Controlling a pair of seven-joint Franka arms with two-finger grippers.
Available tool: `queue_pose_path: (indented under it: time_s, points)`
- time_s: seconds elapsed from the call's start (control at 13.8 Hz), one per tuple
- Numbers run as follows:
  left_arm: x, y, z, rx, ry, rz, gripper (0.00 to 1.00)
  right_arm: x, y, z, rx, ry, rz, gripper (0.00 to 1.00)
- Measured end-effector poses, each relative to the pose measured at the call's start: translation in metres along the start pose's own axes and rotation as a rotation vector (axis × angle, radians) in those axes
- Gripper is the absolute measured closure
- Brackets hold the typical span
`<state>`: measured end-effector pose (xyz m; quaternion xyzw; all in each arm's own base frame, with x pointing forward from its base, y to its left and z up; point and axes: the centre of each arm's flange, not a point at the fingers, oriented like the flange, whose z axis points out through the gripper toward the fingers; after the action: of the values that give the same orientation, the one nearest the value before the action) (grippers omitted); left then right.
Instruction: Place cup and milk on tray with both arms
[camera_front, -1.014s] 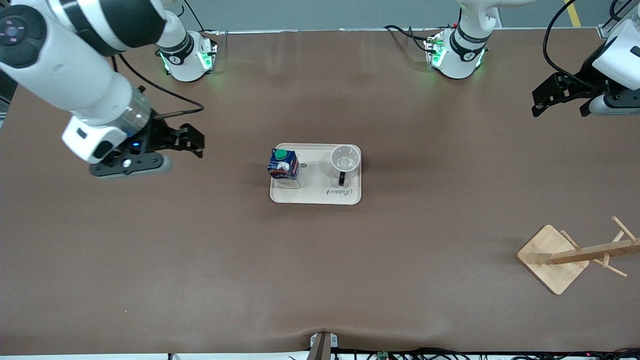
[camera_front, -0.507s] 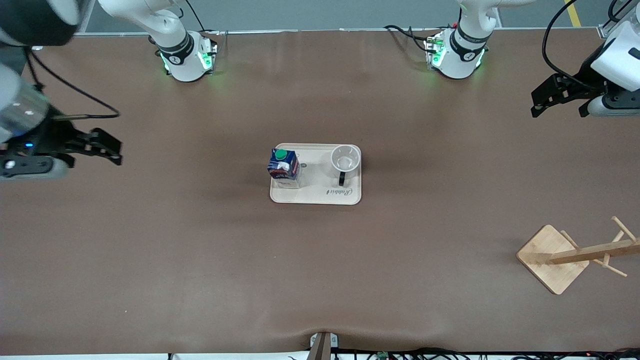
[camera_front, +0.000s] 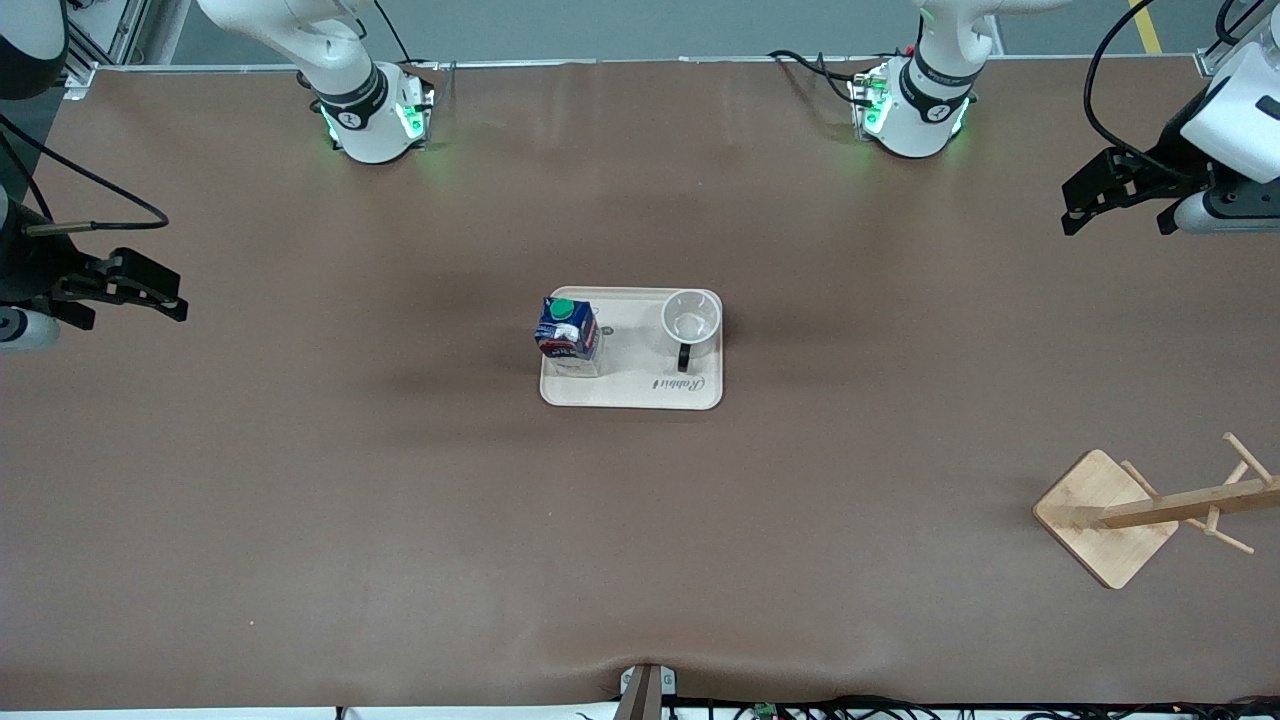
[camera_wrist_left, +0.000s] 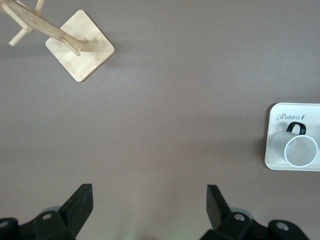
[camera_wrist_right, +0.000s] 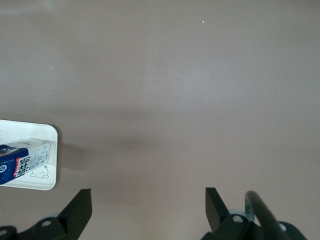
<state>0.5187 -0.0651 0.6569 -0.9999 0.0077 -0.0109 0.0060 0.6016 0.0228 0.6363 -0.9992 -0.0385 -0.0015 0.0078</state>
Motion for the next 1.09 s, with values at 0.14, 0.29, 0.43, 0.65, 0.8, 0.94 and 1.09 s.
queue_pose_path:
  time_s: [0.14, 0.29, 0.43, 0.65, 0.8, 0.94, 1.09]
  points:
    - [-0.001, 0.000, -0.002, 0.000, 0.003, 0.000, 0.00, 0.000, 0.007, -0.002, -0.003, 0.013, 0.011, 0.00]
    - [-0.002, 0.001, -0.003, 0.000, 0.007, 0.001, 0.00, -0.003, 0.018, -0.004, -0.004, 0.009, 0.030, 0.00]
    - [-0.002, 0.001, -0.006, 0.000, 0.011, 0.002, 0.00, -0.006, 0.037, -0.004, -0.003, -0.004, 0.059, 0.00]
    - [-0.002, 0.000, -0.011, -0.002, 0.024, -0.001, 0.00, -0.010, 0.049, -0.016, -0.002, 0.014, 0.071, 0.00]
    - [-0.002, -0.001, -0.013, -0.002, 0.027, -0.003, 0.00, -0.018, 0.050, -0.023, 0.008, 0.007, 0.073, 0.00]
    - [-0.002, -0.003, -0.013, -0.002, 0.027, -0.006, 0.00, -0.025, 0.056, -0.027, 0.022, 0.004, 0.085, 0.00]
    - [-0.002, -0.004, -0.013, -0.002, 0.025, -0.008, 0.00, -0.034, 0.064, -0.024, 0.033, -0.007, 0.102, 0.00]
